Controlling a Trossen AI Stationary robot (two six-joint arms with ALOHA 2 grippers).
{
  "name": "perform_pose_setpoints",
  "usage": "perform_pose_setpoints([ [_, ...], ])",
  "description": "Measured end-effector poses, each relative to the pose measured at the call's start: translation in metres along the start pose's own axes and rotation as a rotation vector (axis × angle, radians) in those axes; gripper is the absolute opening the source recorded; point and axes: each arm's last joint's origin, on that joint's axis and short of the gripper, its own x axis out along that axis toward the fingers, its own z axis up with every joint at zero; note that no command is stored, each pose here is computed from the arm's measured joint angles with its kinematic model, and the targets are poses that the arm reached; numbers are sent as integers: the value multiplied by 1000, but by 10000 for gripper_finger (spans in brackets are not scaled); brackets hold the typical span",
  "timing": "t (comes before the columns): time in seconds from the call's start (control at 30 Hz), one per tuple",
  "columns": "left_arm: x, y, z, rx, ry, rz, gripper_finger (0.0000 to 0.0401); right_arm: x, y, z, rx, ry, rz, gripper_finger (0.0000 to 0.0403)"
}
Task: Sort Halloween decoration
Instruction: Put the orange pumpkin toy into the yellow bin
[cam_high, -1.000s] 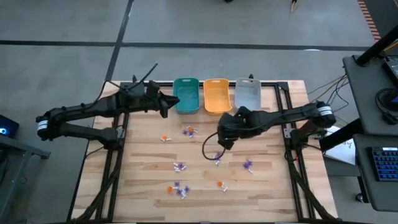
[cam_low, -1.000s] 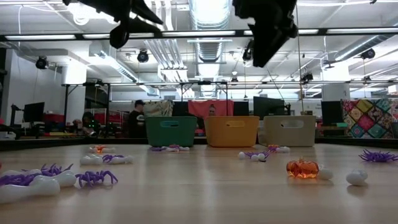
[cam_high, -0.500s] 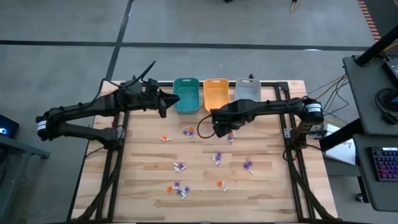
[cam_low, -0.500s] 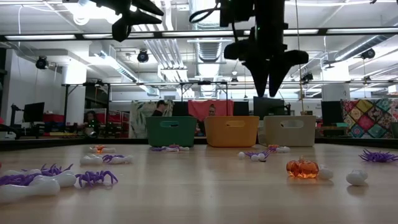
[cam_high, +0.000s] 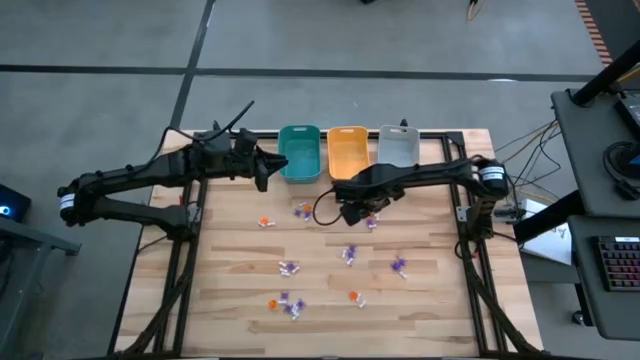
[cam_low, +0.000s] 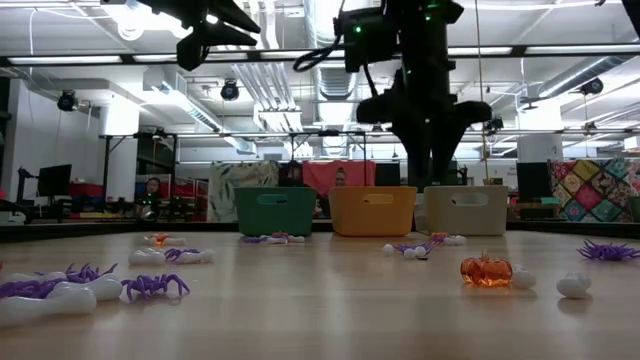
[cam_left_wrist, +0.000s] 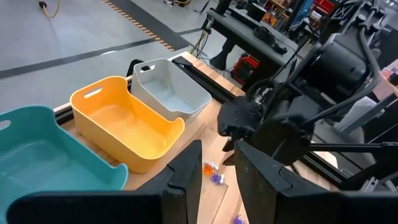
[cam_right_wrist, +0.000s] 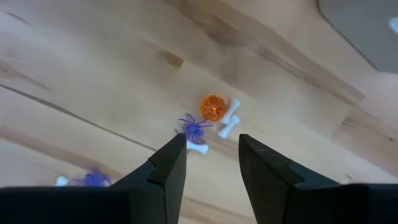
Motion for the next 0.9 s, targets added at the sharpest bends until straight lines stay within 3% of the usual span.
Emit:
perform_pose_setpoints([
  [0.27,0,0,0,4,5,2,78,9,2,3,-17,7,-15,38],
  [0.37,0,0,-1,4,8,4,78,10,0,6,6,40,3,26],
  [0.5,0,0,-1,4,8,4,78,12,-3,10,38,76,23,49],
  [0.77,0,0,-1,4,8,4,78,16,-8,15,72,83,26,151],
  [0.9,0,0,-1,5,8,4,78,14,-8,14,66,69,22,168],
])
